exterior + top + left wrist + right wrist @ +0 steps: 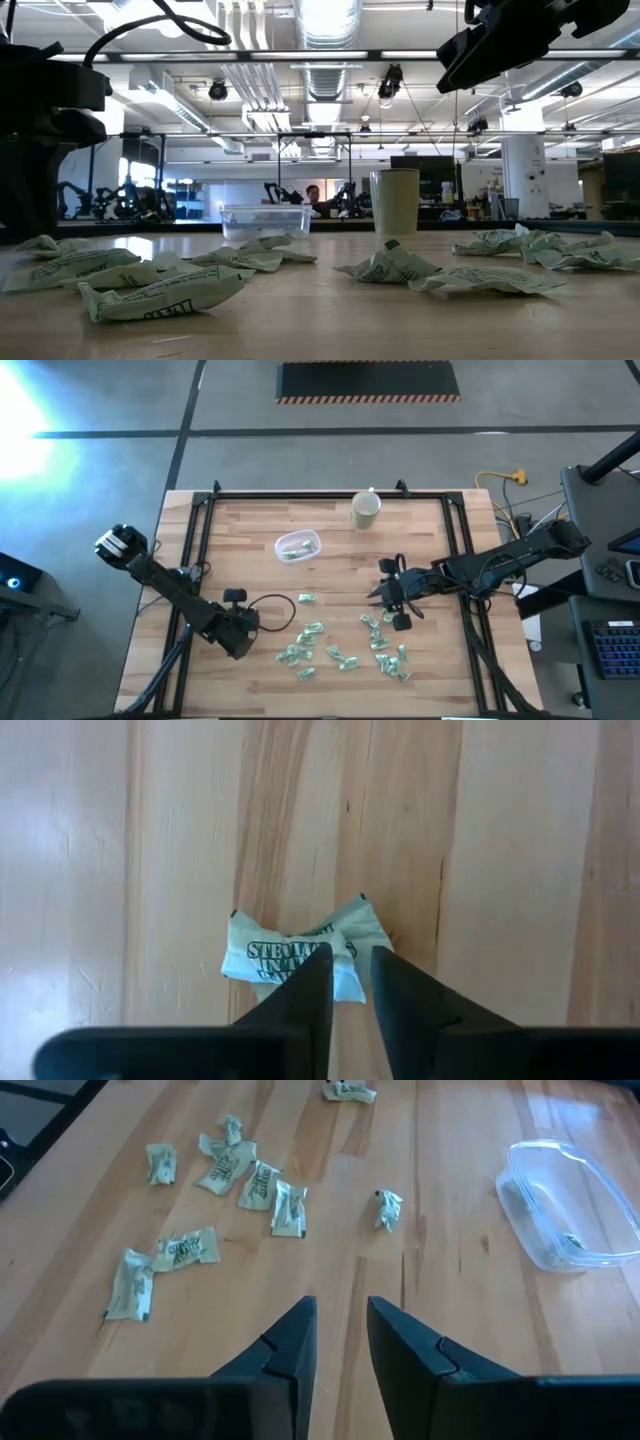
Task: Pick and place Stevia / Truvia into bins
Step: Put the stevia packet into the transparent container
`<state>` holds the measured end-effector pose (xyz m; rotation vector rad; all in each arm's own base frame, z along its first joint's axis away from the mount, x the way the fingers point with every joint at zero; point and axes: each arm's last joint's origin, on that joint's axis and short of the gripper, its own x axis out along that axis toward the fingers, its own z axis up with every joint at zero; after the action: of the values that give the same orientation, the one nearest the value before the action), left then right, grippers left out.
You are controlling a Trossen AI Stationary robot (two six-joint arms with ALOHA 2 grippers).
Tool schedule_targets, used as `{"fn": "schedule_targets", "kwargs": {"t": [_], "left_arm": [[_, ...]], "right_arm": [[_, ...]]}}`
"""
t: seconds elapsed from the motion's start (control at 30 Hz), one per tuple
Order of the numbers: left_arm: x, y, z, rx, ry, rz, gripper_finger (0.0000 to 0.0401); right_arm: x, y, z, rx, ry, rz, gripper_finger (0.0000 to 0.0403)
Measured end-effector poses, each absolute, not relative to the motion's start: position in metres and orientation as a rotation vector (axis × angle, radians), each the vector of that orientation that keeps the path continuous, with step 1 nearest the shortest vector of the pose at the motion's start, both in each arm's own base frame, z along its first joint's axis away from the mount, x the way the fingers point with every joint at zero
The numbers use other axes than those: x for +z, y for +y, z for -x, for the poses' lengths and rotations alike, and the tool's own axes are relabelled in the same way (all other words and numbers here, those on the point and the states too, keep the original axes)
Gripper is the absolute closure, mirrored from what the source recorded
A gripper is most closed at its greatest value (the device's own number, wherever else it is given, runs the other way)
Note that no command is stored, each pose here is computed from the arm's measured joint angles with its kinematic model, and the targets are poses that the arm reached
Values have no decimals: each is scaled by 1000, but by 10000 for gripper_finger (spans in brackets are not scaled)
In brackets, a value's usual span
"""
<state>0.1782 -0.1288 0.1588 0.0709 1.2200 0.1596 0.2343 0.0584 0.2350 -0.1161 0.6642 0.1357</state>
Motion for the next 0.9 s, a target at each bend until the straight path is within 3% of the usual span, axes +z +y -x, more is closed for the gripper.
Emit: {"fn": "schedule_targets", "kwargs": {"t": [0.43, 0.9], "left_arm": [[157, -129, -178, 166, 1222, -80, 354], [153, -129, -179, 178, 1235, -95, 288]], "right_arm": [[235, 58, -234, 134, 665, 109, 324], [235, 58, -234, 132, 666, 106, 320]]}}
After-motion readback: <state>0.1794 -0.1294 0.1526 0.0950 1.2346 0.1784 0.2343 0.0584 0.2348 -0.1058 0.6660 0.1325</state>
